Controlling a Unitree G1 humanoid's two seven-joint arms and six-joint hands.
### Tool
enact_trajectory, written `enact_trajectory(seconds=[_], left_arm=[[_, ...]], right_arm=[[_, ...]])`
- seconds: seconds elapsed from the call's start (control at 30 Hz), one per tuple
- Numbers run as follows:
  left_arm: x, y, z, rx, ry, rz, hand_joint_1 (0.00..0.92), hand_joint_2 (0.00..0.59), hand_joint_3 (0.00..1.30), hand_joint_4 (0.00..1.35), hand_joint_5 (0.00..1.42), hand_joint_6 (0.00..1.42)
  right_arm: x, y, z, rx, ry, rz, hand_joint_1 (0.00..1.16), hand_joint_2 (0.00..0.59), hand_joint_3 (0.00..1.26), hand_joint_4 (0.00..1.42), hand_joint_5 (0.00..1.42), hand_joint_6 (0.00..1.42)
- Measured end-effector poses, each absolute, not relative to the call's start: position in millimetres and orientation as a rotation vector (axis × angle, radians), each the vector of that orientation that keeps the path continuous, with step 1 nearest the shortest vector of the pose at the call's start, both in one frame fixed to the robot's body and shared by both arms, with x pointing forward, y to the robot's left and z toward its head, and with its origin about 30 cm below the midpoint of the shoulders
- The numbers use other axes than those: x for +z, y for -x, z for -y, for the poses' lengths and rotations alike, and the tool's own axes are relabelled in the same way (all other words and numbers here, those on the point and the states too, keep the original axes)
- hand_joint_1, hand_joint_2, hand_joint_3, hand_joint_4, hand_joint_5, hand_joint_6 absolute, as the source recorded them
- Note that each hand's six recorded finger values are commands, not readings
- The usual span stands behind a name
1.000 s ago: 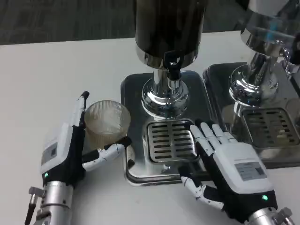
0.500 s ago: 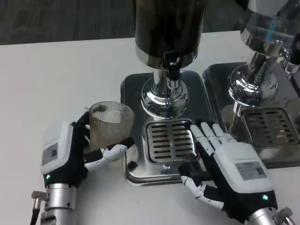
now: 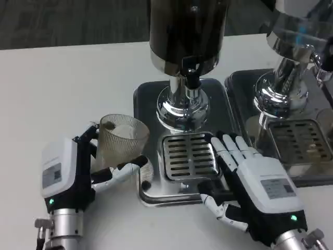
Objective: Grasp the cup under the faucet to collect the drink, then remove the cup.
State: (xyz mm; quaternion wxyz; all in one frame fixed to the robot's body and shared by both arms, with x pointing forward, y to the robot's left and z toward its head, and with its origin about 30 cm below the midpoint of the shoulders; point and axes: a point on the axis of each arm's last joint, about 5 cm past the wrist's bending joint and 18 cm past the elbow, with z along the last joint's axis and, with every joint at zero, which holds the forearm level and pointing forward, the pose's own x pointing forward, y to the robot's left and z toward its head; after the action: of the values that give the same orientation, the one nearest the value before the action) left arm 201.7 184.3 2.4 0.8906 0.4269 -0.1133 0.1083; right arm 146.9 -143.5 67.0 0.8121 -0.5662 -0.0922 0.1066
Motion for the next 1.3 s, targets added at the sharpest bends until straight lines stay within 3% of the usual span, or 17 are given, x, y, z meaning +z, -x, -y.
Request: enact_trajectory(seconds=[1.3], left_arm=[[17.3, -213.8, -174.4, 0.21, -0.823, 0.41, 0.652, 0.009, 0.54, 0.72, 0.9, 1.15]], right_arm=[[66.9, -143.8, 139.5, 0.206, 1.187, 0.183, 0.3, 0.441, 0.04, 0.0, 0.0, 0.13]])
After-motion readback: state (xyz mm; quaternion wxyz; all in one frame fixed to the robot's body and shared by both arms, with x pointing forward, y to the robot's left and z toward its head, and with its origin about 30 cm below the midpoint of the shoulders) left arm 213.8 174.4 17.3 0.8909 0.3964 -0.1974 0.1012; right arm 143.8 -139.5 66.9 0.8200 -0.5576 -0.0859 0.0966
